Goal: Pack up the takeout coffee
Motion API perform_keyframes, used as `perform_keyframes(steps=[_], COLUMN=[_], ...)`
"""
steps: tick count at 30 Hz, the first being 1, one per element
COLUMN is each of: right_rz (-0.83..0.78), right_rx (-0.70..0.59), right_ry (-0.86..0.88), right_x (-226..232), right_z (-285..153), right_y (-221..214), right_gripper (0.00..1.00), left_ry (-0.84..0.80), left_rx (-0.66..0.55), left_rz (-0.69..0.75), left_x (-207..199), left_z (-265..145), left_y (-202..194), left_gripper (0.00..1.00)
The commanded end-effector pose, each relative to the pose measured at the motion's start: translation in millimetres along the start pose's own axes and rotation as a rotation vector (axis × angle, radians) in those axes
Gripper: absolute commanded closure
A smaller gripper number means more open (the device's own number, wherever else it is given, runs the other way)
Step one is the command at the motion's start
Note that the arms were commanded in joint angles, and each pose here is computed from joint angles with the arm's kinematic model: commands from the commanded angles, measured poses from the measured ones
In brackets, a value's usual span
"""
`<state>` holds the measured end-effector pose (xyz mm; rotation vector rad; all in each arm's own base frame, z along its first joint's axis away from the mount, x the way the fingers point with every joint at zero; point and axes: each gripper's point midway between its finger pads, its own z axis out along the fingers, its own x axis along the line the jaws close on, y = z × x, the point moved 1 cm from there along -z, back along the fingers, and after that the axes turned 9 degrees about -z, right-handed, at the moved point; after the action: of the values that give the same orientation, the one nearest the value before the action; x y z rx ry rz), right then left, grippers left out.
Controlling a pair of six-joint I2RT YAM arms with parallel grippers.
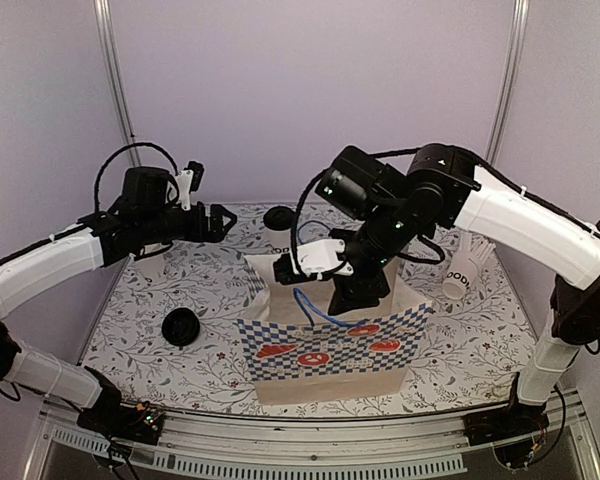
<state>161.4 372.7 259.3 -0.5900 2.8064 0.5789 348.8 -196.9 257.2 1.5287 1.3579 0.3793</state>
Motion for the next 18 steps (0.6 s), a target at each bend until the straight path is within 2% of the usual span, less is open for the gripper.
perform_keyframes(steps=[1, 5, 9, 13, 18], right_rz=[-0.066, -0.123, -0.142, -0.122, -0.094], right_rx=[-0.107, -0.152, -0.121, -0.157, -0.077], right_ry=[-0.084, -0.179, -0.352, -0.543, -0.626], right_x=[-11, -20, -45, -67, -77], right_z=[-48, -77, -110, -152, -161], right_y=[20, 26, 23, 27, 11], right_gripper=[0.36, 0.28, 0.22, 0.09, 0.07], left_ry=[0.003, -0.038, -0.044, -0.068, -0.118], left_rx=[0.008, 0.034, 0.052, 0.088, 0.105], left_rz=[-0.028, -0.052, -0.039, -0.034, -0.033], left_x=[11, 18, 26, 28, 24], left_z=[33, 79, 127, 172, 209], left_y=[11, 12, 9, 0, -2], left_gripper=[0.0, 0.0, 0.0, 0.0, 0.0])
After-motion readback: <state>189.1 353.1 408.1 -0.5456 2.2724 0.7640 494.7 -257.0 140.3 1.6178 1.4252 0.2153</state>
